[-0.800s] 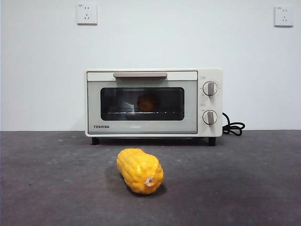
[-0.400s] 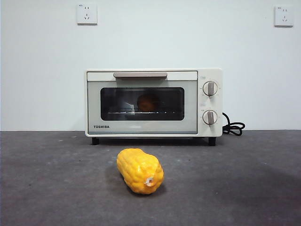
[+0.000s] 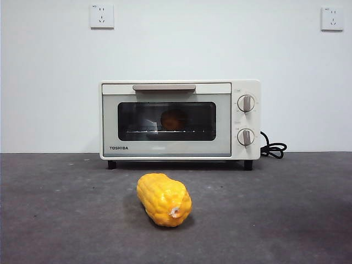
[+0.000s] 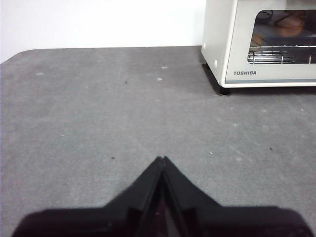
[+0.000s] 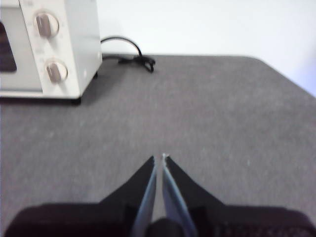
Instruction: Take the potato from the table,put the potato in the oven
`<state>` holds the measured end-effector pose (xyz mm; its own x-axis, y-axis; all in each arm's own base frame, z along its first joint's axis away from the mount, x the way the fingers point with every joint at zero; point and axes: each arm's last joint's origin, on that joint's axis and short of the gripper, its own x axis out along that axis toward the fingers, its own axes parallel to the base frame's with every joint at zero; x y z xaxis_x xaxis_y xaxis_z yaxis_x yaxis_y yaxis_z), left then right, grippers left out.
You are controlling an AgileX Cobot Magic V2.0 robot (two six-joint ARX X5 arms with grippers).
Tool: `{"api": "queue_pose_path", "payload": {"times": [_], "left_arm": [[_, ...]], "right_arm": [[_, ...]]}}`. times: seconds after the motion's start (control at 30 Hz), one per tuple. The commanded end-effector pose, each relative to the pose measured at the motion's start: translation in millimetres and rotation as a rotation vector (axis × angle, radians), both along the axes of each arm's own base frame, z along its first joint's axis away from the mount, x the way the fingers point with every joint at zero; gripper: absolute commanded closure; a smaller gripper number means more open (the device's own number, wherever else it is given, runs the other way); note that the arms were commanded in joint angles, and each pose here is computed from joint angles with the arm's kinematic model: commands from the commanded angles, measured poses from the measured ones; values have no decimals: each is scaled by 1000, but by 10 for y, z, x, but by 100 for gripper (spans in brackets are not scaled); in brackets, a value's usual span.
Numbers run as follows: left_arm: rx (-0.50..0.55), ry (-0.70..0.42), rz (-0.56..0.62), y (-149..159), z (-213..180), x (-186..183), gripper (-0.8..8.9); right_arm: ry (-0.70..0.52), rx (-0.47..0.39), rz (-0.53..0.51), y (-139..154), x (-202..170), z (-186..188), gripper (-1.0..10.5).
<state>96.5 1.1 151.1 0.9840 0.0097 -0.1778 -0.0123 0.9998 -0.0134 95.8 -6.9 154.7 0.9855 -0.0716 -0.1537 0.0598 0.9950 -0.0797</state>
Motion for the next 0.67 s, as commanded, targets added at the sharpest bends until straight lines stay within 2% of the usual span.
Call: {"api": "queue_pose_path", "payload": {"times": [0.03,0.67], "left_arm": [[-10,3,8,4,-25,5,817],[-10,13,8,5,-33,10,817]], "right_arm": [[6,-10,0,0,0,-29,914],[22,37,-7,0,-3,-48,914]]}}
